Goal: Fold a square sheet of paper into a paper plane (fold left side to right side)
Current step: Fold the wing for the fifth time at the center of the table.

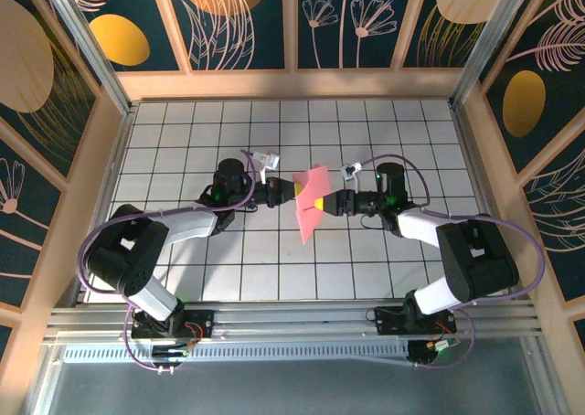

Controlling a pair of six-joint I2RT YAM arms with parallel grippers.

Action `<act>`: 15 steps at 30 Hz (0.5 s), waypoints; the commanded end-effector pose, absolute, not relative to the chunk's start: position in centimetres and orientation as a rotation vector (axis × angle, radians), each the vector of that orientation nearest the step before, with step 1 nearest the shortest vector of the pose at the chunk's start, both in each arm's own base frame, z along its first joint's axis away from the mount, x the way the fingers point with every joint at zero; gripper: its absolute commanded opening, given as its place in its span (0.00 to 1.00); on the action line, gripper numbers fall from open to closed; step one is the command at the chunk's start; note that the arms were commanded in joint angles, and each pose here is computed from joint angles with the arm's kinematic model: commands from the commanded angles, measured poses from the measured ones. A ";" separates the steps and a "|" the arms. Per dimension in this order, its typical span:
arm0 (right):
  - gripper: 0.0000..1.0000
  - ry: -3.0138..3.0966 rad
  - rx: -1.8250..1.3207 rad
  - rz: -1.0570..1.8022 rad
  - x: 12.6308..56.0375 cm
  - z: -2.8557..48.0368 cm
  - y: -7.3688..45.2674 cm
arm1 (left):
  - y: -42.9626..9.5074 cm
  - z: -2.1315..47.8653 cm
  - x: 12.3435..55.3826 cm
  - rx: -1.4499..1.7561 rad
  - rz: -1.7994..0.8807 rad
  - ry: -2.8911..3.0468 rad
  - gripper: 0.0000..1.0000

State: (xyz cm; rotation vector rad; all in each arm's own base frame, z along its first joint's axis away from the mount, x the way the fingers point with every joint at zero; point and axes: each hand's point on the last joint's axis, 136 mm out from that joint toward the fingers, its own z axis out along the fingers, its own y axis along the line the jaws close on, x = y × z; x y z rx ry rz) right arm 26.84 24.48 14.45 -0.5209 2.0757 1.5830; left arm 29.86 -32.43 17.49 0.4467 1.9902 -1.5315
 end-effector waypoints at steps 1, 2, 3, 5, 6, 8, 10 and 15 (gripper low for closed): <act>0.73 1.981 -0.610 1.578 27.4 16.6 25.0 | -32.4 17.3 30.3 0.445 -1.519 1.995 0.00; 0.72 1.985 -0.610 1.571 27.5 16.6 25.0 | -32.4 17.0 30.5 0.435 -1.507 2.007 0.00; 0.69 1.990 -0.611 1.564 27.6 16.5 25.0 | -32.3 16.6 30.6 0.428 -1.497 2.020 0.00; 0.63 1.997 -0.609 1.549 27.8 16.5 24.9 | -32.3 16.1 30.7 0.423 -1.484 2.040 0.00; 0.61 2.006 -0.602 1.537 28.0 16.5 24.8 | -32.3 15.8 30.7 0.423 -1.481 2.049 0.00; 0.57 2.019 -0.596 1.517 28.4 16.3 24.6 | -32.2 15.4 30.7 0.422 -1.470 2.067 0.00; 0.53 2.035 -0.582 1.494 28.9 16.2 24.4 | -32.2 15.0 30.6 0.429 -1.465 2.080 0.00; 0.46 2.039 -0.573 1.467 29.9 16.5 24.2 | -32.2 14.3 30.0 0.442 -1.481 2.098 0.00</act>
